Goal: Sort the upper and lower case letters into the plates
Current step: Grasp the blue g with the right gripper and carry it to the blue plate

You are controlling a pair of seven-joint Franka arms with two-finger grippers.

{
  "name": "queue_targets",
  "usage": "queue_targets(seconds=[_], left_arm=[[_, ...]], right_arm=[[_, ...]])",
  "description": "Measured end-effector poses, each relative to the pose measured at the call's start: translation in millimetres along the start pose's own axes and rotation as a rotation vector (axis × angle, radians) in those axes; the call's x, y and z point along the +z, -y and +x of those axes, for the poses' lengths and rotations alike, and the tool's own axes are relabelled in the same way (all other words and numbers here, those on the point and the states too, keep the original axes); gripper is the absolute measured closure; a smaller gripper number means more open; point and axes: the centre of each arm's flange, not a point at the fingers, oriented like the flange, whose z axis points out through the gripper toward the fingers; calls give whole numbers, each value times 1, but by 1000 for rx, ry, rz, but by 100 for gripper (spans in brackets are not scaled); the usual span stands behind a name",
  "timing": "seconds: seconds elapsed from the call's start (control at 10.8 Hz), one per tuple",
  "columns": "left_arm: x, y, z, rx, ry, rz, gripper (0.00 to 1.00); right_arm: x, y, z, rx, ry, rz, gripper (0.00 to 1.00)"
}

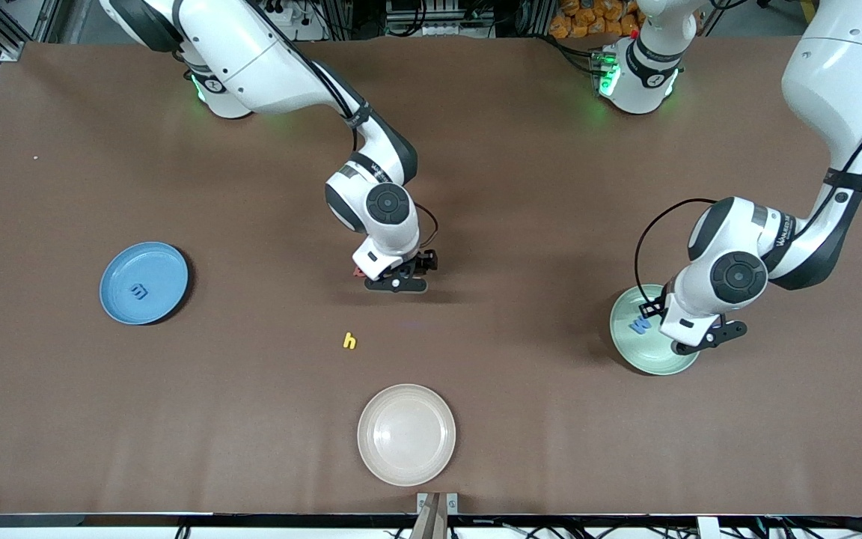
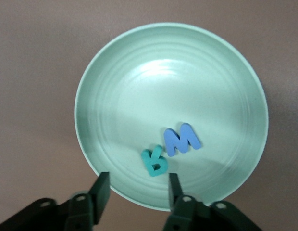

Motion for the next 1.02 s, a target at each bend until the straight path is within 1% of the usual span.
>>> queue_targets(seconds=[0.09, 0.19, 0.28, 0.46, 0.56, 0.83, 0.93, 1.02], left_arm=[[-5, 0, 2, -2, -7, -5, 27], [-11, -2, 3, -9, -7, -17, 11], [-20, -4, 4, -24, 1, -35, 1], [-49, -12, 5, -70, 46, -94, 0], [-64, -20, 4, -95, 59, -120, 0], [-98, -44, -7, -163, 44, -139, 0], [-107, -52, -10, -179, 46, -156, 0], [-115, -58, -11, -189, 54, -182, 0]], right_arm=[[0, 0, 0, 0, 0, 1, 0], [0, 0, 0, 0, 0, 0, 0], [1, 0, 0, 1, 1, -1, 0], [5, -1, -1, 29, 6, -4, 2], [6, -1, -1, 43, 7, -5, 12], [0, 2, 0, 53, -4, 7, 56], [-1, 4, 0, 50, -7, 9, 70], [-1, 4, -1, 48, -9, 7, 73]])
